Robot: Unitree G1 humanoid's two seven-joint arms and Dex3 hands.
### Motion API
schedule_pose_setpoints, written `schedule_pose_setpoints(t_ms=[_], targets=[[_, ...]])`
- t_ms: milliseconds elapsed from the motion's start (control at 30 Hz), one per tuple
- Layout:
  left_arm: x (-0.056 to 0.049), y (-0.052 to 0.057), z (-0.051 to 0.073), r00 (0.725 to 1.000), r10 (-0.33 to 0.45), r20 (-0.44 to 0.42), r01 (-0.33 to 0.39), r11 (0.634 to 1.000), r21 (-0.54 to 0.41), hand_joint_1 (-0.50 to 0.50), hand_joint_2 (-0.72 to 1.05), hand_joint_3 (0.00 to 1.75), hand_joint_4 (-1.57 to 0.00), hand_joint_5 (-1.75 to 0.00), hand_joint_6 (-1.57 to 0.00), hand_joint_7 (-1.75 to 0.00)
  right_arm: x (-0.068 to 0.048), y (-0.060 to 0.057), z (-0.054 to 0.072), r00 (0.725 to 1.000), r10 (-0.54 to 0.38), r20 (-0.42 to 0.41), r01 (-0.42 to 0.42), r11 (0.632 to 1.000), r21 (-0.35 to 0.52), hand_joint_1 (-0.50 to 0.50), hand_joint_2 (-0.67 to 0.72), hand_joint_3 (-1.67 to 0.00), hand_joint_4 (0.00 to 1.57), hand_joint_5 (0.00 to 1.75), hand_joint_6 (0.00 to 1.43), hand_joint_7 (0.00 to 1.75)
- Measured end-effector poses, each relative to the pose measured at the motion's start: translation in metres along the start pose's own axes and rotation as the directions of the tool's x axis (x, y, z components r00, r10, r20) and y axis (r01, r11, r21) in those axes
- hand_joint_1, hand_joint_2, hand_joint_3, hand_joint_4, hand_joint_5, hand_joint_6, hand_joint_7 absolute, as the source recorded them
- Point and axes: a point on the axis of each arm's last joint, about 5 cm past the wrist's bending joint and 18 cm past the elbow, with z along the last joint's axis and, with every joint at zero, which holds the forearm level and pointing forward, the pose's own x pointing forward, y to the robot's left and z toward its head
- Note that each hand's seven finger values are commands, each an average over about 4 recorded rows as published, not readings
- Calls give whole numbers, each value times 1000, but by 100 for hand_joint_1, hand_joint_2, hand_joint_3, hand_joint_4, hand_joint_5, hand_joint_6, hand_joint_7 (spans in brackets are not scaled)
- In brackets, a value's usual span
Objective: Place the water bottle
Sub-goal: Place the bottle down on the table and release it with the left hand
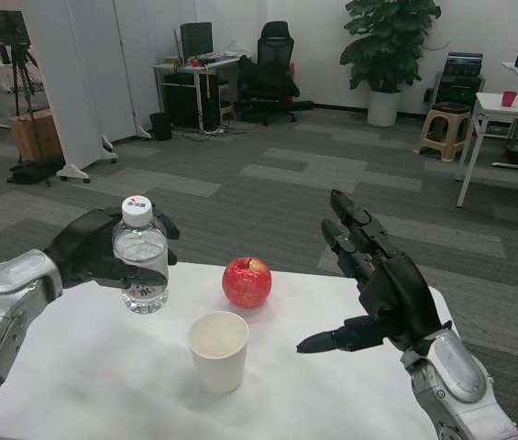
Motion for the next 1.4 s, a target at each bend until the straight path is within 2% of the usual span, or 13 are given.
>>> schedule_pose_setpoints(t_ms=[233,433,533,633,767,900,1100,1200,1267,1400], targets=[[-2,-2,-8,1000,7,0,-7,1000,-12,-12,87,2,-122,-154,-134,-147,0,0,0,1000,0,-1,0,1000,0,-46,-29,0,0,0,0,0],[-3,-8,-31,999,31,-4,-32,998,-54,-13,87,0,-120,-154,-134,-143,1,0,0,1000,3,0,-3,1000,0,-46,-29,0,0,0,0,0],[-4,-11,-43,999,45,-9,-46,996,-77,-14,87,4,-117,-154,-134,-140,1,0,0,1000,3,-1,-3,1000,0,-46,-29,0,0,0,0,0],[-5,-15,-55,998,44,-33,-47,994,-97,-16,87,0,-116,-154,-134,-140,1,0,-1,1000,2,-3,-2,1000,0,-46,-29,0,0,0,0,0],[-7,-18,-67,996,50,-68,-57,992,-109,-17,94,4,-116,-154,-134,-140,1,0,-1,1000,1,-5,-1,1000,0,-46,-29,0,0,0,0,0],[-8,-20,-73,995,58,-80,-67,991,-115,-19,96,0,-116,-154,-131,-134,1,0,-2,1000,0,-7,0,1000,1,-46,-26,0,0,0,0,0],[-8,-22,-76,995,62,-77,-71,990,-121,-21,105,2,-114,-154,-128,-124,1,0,-3,1000,-1,-13,1,1000,2,-46,-29,0,0,0,0,0],[-8,-22,-78,995,68,-75,-77,989,-124,-24,105,0,-108,-154,-122,-112,1,0,-3,1000,1,-15,-1,1000,2,-46,-29,0,0,0,0,0],[-8,-22,-78,995,71,-76,-80,988,-129,-27,105,0,-95,-154,-115,-103,1,0,-3,1000,2,-15,-2,1000,3,-46,-29,0,0,0,0,0],[-7,-24,-80,995,72,-72,-83,984,-155,-34,105,0,-67,-139,-103,-84,1,1,-3,1000,3,-15,-3,1000,3,-46,-29,0,0,0,0,0]])
